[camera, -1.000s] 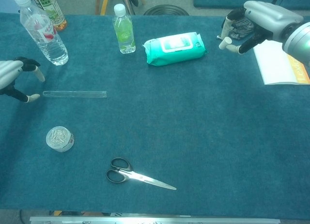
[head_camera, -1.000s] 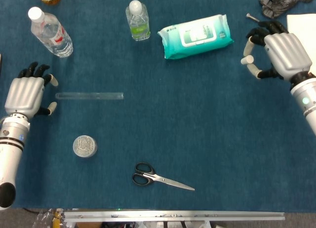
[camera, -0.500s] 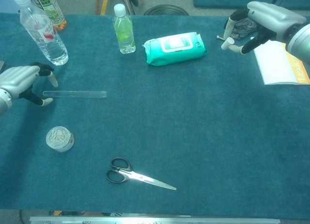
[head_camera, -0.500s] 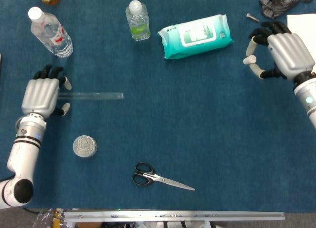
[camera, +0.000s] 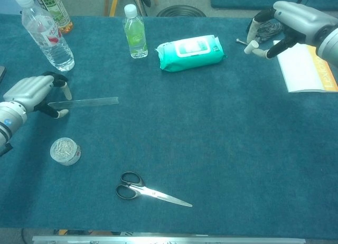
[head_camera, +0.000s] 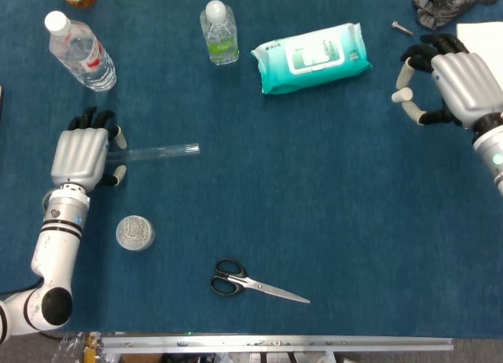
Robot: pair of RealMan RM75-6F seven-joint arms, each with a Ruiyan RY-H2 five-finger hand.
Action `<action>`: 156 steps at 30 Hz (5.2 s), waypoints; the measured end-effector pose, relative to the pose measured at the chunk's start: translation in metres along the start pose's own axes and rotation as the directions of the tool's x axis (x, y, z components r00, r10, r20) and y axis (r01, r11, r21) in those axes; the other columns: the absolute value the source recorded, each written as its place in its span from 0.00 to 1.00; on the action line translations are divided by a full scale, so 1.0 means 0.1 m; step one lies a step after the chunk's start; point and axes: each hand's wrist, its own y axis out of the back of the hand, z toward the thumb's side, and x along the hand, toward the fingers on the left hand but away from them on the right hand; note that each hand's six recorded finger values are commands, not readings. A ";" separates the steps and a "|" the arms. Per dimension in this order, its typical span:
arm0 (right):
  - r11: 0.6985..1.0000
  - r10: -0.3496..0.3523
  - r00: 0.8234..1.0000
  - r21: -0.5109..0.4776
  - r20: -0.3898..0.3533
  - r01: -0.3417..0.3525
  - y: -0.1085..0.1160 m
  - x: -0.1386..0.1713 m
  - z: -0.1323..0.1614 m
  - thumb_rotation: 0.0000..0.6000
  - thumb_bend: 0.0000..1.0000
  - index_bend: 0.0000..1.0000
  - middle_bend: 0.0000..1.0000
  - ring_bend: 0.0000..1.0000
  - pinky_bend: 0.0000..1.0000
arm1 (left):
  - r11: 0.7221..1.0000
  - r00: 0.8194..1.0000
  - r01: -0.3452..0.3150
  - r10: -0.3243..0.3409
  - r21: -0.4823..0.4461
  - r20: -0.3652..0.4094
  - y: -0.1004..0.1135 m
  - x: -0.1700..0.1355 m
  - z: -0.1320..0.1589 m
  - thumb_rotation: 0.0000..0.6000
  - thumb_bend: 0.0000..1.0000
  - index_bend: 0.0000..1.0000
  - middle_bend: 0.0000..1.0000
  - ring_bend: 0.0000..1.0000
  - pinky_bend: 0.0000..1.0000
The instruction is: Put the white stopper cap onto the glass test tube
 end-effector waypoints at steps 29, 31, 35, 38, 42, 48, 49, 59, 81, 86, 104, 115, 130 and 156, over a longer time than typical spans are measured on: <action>1.000 0.008 1.000 -0.018 0.010 -0.008 0.00 0.01 -0.04 1.00 0.29 0.56 0.30 0.12 0.09 | 1.000 1.000 -0.009 0.009 -0.003 -0.005 0.01 0.06 -0.09 1.00 0.32 0.56 0.23 0.01 0.11; 1.000 0.008 1.000 -0.018 0.010 -0.007 0.00 0.02 -0.03 1.00 0.29 0.56 0.30 0.12 0.09 | 1.000 1.000 -0.009 0.009 0.015 -0.009 0.04 0.04 -0.16 1.00 0.32 0.56 0.23 0.01 0.11; 1.000 0.006 1.000 -0.017 0.010 -0.006 0.00 0.02 -0.02 1.00 0.29 0.56 0.30 0.12 0.09 | 0.999 1.000 -0.006 0.007 0.048 -0.021 0.10 0.00 -0.32 1.00 0.33 0.56 0.23 0.01 0.11; 1.000 0.008 1.000 -0.016 0.009 -0.008 -0.01 0.02 -0.01 1.00 0.29 0.56 0.30 0.12 0.09 | 0.998 0.999 -0.002 0.004 0.057 -0.033 0.14 -0.04 -0.44 1.00 0.33 0.55 0.23 0.01 0.11; 1.000 0.010 1.000 -0.019 0.008 -0.009 -0.02 0.03 0.01 1.00 0.29 0.56 0.30 0.12 0.09 | 0.998 0.999 0.008 -0.006 0.055 -0.036 0.16 -0.05 -0.50 1.00 0.33 0.50 0.21 0.01 0.11; 1.000 0.007 1.000 -0.020 0.012 -0.006 -0.01 0.04 0.00 1.00 0.29 0.56 0.30 0.12 0.09 | 0.998 0.999 0.035 -0.034 0.050 -0.022 0.13 -0.02 -0.47 1.00 0.33 0.39 0.16 0.00 0.11; 1.000 0.007 1.000 -0.021 0.013 -0.006 -0.01 0.04 0.00 1.00 0.29 0.56 0.30 0.12 0.09 | 0.998 0.999 0.038 -0.037 0.051 -0.018 0.12 -0.02 -0.45 1.00 0.33 0.39 0.16 0.00 0.11; 1.000 0.003 1.000 -0.028 0.021 -0.002 0.02 0.07 -0.07 1.00 0.29 0.56 0.30 0.12 0.09 | 0.999 0.999 0.038 -0.038 0.037 0.008 0.01 -0.03 -0.24 1.00 0.33 0.43 0.16 0.00 0.11; 1.000 0.010 1.000 -0.030 0.020 -0.009 0.02 0.08 -0.09 1.00 0.29 0.56 0.30 0.12 0.09 | 1.000 1.000 0.010 -0.010 0.013 -0.007 -0.02 0.02 -0.21 1.00 0.33 0.46 0.19 0.00 0.11; 1.000 0.008 1.000 -0.029 0.022 -0.008 0.02 0.08 -0.10 1.00 0.29 0.56 0.30 0.12 0.09 | 1.000 1.000 0.014 -0.014 0.013 -0.002 -0.04 0.02 -0.19 1.00 0.33 0.46 0.19 0.00 0.11; 0.999 0.009 1.000 -0.041 0.027 -0.007 0.02 0.10 -0.13 1.00 0.29 0.56 0.30 0.12 0.09 | 1.000 1.000 -0.012 0.013 -0.028 0.006 -0.02 0.04 -0.14 1.00 0.33 0.62 0.30 0.08 0.13; 0.996 0.011 1.000 -0.084 -0.004 -0.011 0.00 0.12 -0.03 1.00 0.30 0.57 0.30 0.12 0.09 | 0.986 0.999 -0.024 0.030 -0.164 0.036 0.18 -0.09 -0.16 1.00 0.33 0.64 0.34 0.11 0.14; 0.973 0.014 0.993 -0.227 -0.121 -0.041 -0.04 0.16 0.39 1.00 0.30 0.57 0.30 0.12 0.09 | 0.920 0.992 -0.012 0.061 -0.393 0.113 0.62 -0.38 -0.14 1.00 0.33 0.64 0.33 0.11 0.14; 0.902 -0.016 0.956 -0.416 -0.293 -0.112 -0.23 -0.01 1.43 1.00 0.30 0.57 0.30 0.12 0.09 | 0.823 0.986 0.071 0.027 -0.564 0.163 0.64 -0.37 -0.01 1.00 0.33 0.64 0.33 0.11 0.14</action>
